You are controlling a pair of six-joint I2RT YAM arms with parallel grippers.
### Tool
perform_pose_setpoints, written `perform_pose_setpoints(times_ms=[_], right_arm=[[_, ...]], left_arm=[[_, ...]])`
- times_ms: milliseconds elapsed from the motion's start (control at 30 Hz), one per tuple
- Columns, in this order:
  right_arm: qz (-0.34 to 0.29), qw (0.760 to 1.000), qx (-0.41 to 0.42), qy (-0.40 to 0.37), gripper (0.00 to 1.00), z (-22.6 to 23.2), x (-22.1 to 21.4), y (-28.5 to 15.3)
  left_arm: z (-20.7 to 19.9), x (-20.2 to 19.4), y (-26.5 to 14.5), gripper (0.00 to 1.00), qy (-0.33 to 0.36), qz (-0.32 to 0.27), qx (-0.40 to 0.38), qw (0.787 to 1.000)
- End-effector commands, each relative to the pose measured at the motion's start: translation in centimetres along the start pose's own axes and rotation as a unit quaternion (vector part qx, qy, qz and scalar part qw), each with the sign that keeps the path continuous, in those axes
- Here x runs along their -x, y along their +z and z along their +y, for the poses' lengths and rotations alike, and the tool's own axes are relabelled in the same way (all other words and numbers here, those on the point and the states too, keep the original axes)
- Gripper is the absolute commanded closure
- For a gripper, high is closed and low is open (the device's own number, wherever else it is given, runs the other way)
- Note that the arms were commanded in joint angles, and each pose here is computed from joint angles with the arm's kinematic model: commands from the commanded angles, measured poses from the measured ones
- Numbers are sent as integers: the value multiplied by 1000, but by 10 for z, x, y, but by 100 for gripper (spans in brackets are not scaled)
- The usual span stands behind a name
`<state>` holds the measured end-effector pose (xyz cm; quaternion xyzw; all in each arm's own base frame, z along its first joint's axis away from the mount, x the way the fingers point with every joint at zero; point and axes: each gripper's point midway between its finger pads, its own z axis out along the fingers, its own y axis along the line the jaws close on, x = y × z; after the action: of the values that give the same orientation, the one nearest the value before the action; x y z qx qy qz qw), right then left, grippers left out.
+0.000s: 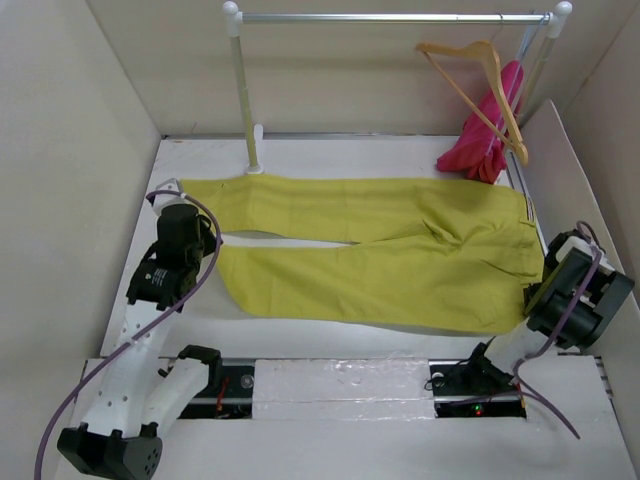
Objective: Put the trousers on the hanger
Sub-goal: Fold the trousers at the center of the board.
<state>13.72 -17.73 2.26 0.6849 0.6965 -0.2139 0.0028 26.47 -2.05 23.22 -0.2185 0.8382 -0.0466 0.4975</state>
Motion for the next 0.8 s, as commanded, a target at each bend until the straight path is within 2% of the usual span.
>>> perform_pose_setpoints(times_ms=[0, 100, 167, 233, 267, 300, 367, 567, 700, 767], right_arm=[[-32, 999, -6, 20, 53, 13, 5, -2], [-47, 998, -32, 20, 64, 16, 1, -2], [-59, 998, -31, 21, 81, 24, 0, -6], [-71, 996, -33, 28, 91, 27, -3, -9], [-77, 996, -30, 27, 97, 31, -3, -11], [-80, 996, 18, 21, 100, 51, 0, -16], [-81, 996, 38, 20, 100, 58, 2, -19], [-85, 970, 226, -21, 100, 124, 6, -57], [-96, 956, 273, -53, 100, 136, 10, -75], [-106, 950, 289, -55, 87, 136, 19, -87]], left_arm=[[-1, 9, 1, 100, 3, -22, 0, 1000], [0, 11, 3, 100, 6, -23, 6, 1000], [1, 12, 2, 100, 6, -25, 8, 1000], [3, 12, 1, 100, 8, -26, 13, 1000], [5, 8, 3, 100, 10, -21, 17, 1000], [4, 6, 5, 100, 10, -18, 15, 1000], [2, 6, 5, 100, 10, -17, 10, 1000], [-6, 18, 3, 100, 8, -23, 2, 1000], [-8, 25, -5, 100, 6, -25, 0, 1000], [-8, 27, -10, 100, 5, -23, -4, 1000]])
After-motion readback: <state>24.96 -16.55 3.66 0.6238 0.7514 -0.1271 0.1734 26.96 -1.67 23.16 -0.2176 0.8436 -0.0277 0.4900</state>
